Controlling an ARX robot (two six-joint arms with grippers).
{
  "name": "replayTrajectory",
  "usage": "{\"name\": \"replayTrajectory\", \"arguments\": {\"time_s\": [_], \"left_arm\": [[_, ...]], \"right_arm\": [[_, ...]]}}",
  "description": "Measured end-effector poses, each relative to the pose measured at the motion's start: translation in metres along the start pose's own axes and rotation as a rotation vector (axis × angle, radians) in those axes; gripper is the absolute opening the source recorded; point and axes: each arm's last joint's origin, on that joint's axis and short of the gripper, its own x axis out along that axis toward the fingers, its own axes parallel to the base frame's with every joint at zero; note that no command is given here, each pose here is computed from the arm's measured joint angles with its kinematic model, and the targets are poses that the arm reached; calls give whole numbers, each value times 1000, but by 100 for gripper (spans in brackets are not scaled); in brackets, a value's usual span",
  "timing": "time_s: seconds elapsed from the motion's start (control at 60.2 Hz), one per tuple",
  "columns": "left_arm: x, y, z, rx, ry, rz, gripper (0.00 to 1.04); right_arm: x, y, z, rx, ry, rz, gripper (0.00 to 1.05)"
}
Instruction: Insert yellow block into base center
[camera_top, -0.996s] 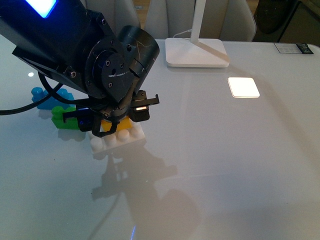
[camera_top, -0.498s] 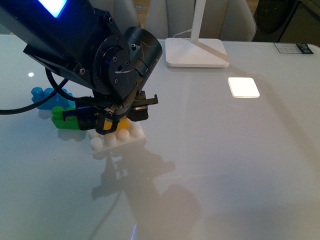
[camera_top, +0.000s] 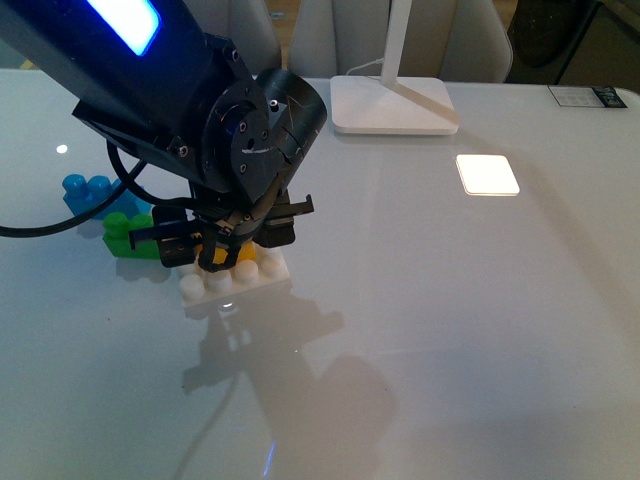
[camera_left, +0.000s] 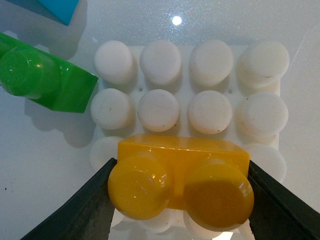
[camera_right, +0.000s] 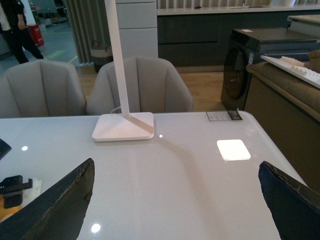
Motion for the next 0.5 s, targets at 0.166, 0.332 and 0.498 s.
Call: {"name": "replayTrajectory", "arguments": {"time_s": [0.166,0.332,0.498], "left_arm": [[1,0,-1,-2,-1,6,63],[2,0,-1,-9,-1,9,63],[3,0,-3,-18,1,5,63]], "right_arm": [[0,0,0,0,0,0,96],[0,0,0,0,0,0,96],[0,0,0,0,0,0,96]]}}
